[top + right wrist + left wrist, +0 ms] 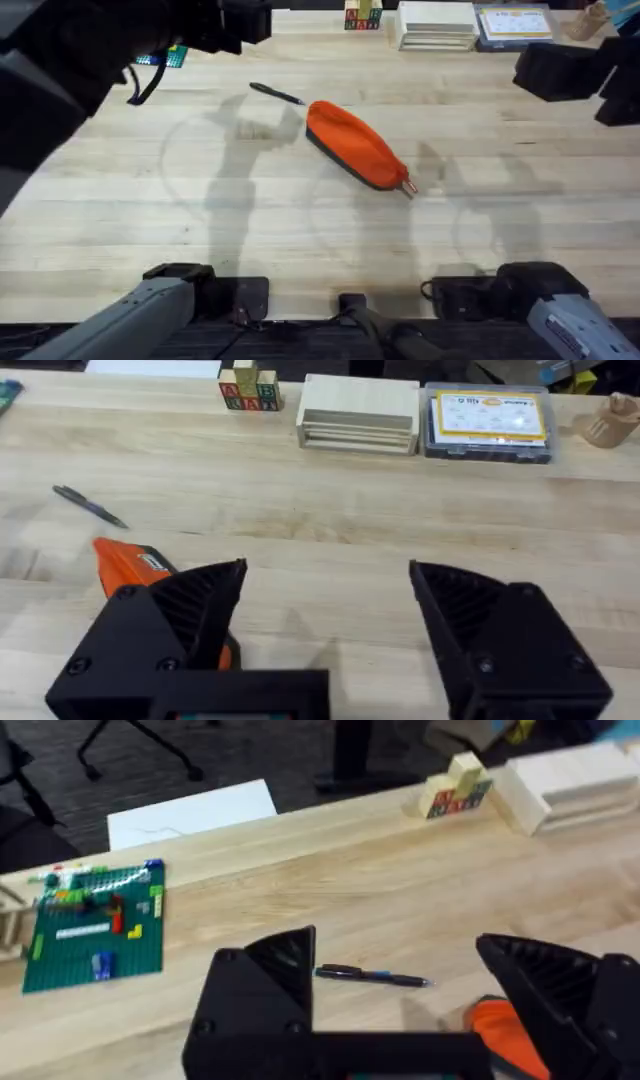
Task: Unzip the bag, pick up the pens from the table one at a time and place them inside, then zip the bag closed.
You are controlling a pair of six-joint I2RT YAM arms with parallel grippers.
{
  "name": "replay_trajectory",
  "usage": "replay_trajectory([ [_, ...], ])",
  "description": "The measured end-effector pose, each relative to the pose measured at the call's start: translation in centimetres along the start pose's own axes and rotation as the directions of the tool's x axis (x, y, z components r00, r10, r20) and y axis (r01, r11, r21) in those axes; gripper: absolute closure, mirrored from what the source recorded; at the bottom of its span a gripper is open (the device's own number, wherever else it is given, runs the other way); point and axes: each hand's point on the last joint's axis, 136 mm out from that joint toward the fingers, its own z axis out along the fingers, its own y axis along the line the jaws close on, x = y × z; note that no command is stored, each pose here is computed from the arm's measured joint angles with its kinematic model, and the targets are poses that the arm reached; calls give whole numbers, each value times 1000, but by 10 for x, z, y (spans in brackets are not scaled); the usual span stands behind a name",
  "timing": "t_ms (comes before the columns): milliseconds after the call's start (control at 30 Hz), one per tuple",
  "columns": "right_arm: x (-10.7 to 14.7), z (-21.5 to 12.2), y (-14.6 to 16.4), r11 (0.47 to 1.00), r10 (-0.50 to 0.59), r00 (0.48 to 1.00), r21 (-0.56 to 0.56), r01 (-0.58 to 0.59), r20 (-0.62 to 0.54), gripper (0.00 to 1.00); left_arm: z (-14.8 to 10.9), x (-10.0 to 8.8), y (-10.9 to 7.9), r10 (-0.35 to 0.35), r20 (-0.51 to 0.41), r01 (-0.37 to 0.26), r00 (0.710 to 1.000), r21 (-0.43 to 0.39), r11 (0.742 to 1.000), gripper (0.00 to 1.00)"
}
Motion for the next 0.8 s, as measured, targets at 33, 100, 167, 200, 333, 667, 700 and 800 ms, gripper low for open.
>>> replay_trajectory([
  [33,0,0,1,1000,0,1000,-3,0,-1,4,3,0,-2,22,-7,-22,1000,8,1000,7],
  [100,1,-1,5,1000,0,1000,-26,0,-6,5,16,9,-19,143,-43,-140,989,62,988,7],
  [167,1,-1,6,999,0,1000,-33,-1,-6,4,23,15,-29,219,-57,-213,974,98,972,7],
  [200,1,-1,6,999,0,1000,-36,0,-6,4,26,17,-34,253,-60,-245,966,114,963,7],
  [333,1,-1,8,999,0,1000,-45,-1,-7,4,38,29,-61,470,-35,-453,882,214,865,9],
  [667,1,-1,8,999,0,1000,-45,-1,-7,4,46,46,-102,682,179,-684,709,407,605,9],
  [700,1,-1,8,999,0,1000,-45,-1,-7,4,47,48,-105,688,198,-695,698,420,584,9],
  [800,1,-1,8,999,0,1000,-45,-1,-7,4,68,80,-120,676,252,-681,693,538,497,9],
])
